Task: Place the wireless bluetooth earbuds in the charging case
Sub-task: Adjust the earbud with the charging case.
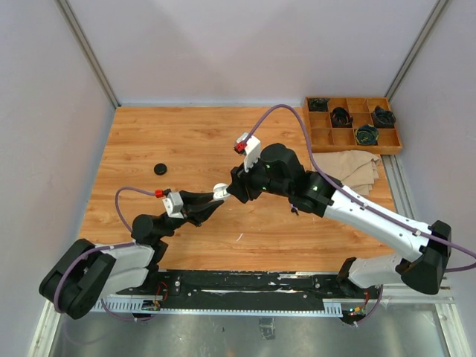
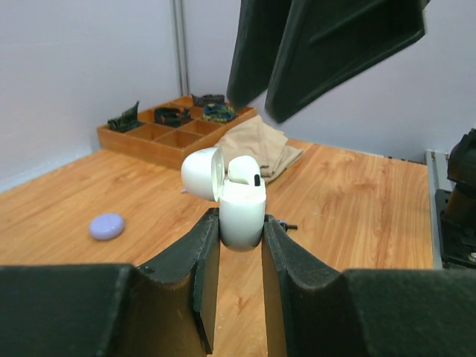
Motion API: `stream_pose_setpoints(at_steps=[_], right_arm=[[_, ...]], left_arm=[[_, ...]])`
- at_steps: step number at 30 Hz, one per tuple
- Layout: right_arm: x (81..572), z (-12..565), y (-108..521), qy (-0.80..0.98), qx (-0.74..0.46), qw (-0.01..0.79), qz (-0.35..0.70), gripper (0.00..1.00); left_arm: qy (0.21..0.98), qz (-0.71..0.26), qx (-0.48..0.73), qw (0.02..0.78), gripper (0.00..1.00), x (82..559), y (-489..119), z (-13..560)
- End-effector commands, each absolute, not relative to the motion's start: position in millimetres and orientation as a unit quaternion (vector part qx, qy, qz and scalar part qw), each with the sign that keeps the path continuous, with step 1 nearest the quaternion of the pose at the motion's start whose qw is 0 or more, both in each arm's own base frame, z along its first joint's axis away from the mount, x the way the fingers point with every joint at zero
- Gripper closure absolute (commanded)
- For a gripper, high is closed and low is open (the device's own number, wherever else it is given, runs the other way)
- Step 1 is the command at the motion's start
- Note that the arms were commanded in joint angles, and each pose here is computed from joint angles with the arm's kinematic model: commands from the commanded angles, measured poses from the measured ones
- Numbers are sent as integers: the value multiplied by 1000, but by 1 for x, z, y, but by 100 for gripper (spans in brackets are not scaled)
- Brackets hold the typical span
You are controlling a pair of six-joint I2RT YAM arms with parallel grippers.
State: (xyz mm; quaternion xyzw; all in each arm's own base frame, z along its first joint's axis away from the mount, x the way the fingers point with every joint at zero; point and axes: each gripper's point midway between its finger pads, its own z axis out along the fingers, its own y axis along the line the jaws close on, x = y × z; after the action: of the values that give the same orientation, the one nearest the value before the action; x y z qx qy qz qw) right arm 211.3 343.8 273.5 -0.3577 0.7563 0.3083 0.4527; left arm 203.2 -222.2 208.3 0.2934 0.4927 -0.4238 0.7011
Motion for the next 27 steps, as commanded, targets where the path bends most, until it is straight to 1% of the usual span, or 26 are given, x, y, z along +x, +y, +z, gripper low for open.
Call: stream_pose_setpoints(at_steps=[1,7,13,27], right_arm=[[197,267,349,788,-342,399,320,55],[193,265,358,789,-347,381,335,62],[187,273,367,773,-354,380,364,65],[183,272,378,757,-375,372,385,71]], left_arm=[[436,-403,312,741,100,181,-209,221],[433,-401,320,741,100,179,-210,222],[432,-402,322,740,100,179,-211,222],[431,-411,334,731,100,176,-215,222]])
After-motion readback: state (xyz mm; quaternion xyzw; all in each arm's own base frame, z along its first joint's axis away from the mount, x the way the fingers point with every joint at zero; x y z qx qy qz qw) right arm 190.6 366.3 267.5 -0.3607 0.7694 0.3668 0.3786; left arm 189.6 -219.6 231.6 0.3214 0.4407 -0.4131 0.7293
